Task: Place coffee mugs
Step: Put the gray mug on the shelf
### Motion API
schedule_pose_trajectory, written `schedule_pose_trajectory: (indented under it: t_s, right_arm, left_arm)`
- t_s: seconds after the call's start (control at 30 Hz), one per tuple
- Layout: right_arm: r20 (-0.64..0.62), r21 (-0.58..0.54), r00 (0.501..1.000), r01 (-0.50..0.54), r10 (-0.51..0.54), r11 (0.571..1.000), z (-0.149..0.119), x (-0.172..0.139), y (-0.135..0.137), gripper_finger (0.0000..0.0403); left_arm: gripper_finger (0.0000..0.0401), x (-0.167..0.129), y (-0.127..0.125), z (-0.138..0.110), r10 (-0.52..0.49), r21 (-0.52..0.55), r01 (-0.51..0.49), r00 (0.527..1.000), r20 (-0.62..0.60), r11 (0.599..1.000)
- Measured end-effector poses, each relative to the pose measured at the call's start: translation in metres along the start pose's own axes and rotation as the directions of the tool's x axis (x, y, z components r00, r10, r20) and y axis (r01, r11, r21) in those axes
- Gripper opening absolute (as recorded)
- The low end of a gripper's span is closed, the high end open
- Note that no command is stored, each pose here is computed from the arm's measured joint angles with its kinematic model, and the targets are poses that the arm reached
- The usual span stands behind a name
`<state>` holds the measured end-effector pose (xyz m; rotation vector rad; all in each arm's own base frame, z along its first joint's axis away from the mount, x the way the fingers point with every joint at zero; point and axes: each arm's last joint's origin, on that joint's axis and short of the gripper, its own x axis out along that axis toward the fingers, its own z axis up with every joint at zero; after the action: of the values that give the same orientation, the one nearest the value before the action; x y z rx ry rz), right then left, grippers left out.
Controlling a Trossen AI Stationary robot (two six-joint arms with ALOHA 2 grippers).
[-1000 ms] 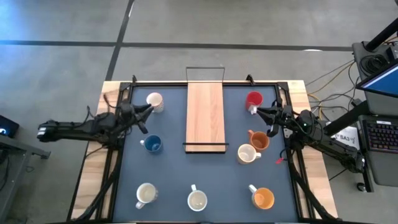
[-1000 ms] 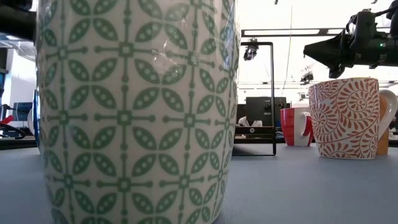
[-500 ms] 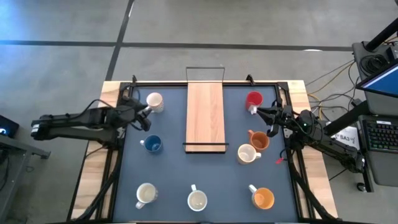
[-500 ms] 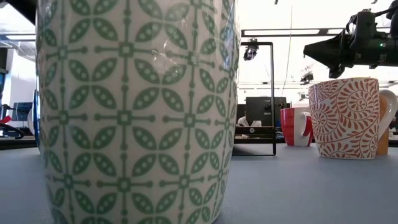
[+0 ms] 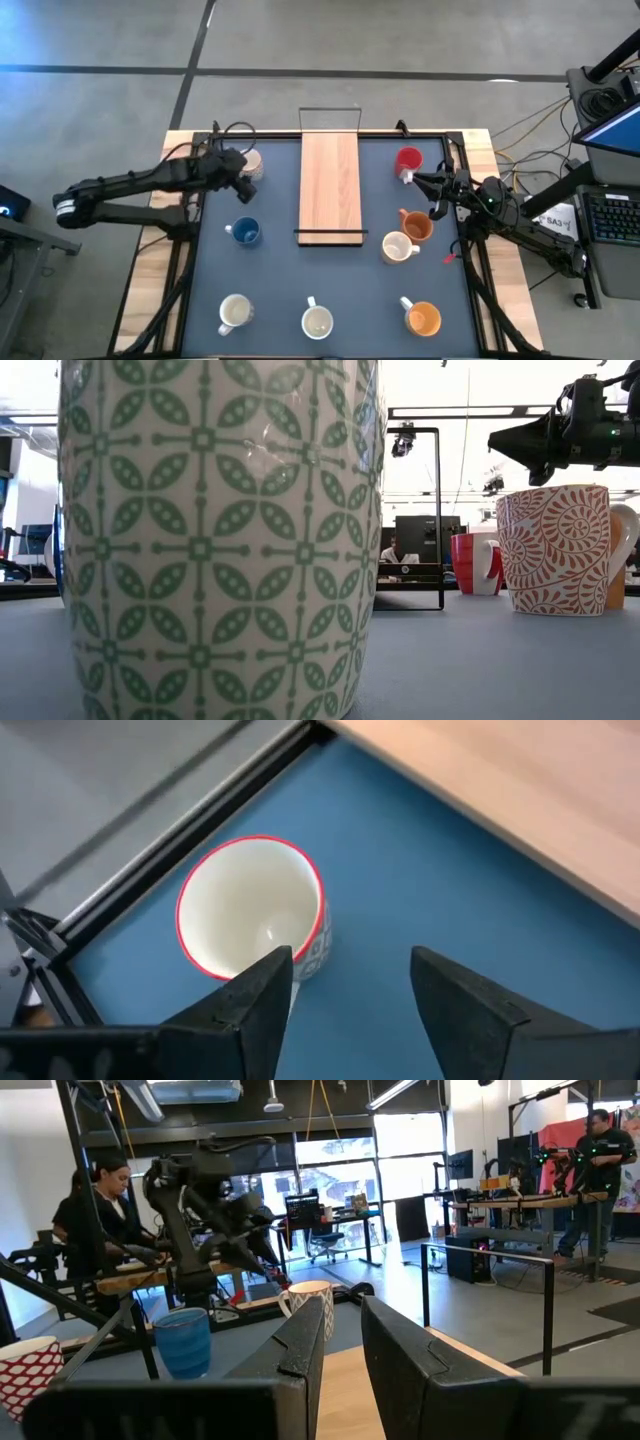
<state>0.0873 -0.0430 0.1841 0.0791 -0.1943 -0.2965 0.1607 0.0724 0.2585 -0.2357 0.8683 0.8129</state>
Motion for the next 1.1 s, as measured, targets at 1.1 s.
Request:
schedule_pose_trajectory:
  t_s: [1.1]
  right_arm:
    - [0.000, 0.000, 1.000, 0.000, 0.000, 1.000, 0.000, 0.000, 0.000, 0.0061]
  left_arm:
    - [0.0038, 0.102, 0.005, 0.028, 0.075, 0.115, -0.037, 0.937, -0.340, 0.993]
